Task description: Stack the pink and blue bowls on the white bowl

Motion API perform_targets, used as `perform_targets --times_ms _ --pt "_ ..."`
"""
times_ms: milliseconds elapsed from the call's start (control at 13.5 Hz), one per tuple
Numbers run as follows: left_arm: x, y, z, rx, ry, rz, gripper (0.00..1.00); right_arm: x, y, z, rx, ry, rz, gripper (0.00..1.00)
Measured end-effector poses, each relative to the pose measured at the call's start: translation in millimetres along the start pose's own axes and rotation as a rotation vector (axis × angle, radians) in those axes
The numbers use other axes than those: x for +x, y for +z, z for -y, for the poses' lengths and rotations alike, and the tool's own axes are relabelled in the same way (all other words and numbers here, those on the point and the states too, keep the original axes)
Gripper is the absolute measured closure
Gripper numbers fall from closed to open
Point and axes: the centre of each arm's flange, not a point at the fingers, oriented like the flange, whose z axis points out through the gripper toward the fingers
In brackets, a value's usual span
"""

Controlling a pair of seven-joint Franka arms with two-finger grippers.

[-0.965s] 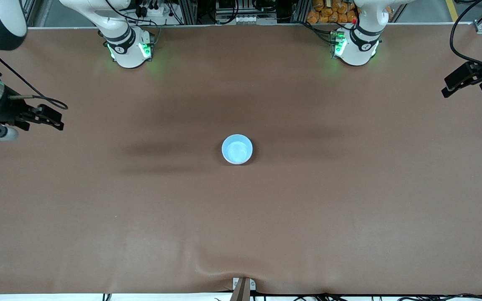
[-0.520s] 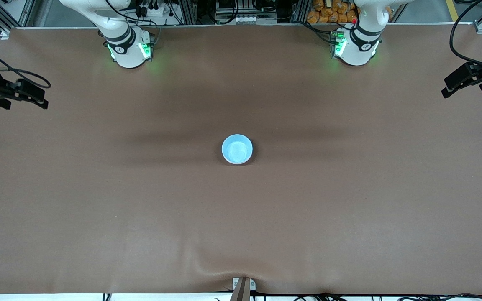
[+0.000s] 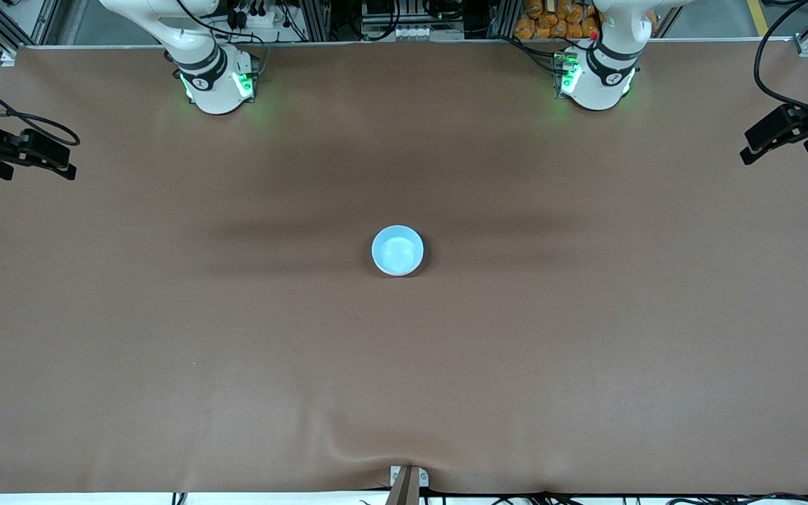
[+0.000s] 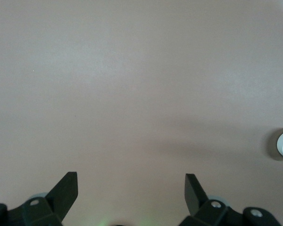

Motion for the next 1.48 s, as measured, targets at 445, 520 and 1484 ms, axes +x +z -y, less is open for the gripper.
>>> perform_targets --times_ms 445,520,1484 --pt "1.0 -0.3 3.2 0.0 -0.006 -0.003 0.0 2.2 0.5 -2.5 -0.001 0.004 -0.008 0.0" --pt "1.1 -0.4 3.2 -0.001 -0.006 -0.005 0.0 2.3 0.6 -2.6 -0.001 0.005 -0.008 0.0" --pt "3.1 -0.1 2.7 -0.002 -0.006 -0.008 0.0 3.3 -0.1 -4.1 -0.009 0.006 -0.017 0.0"
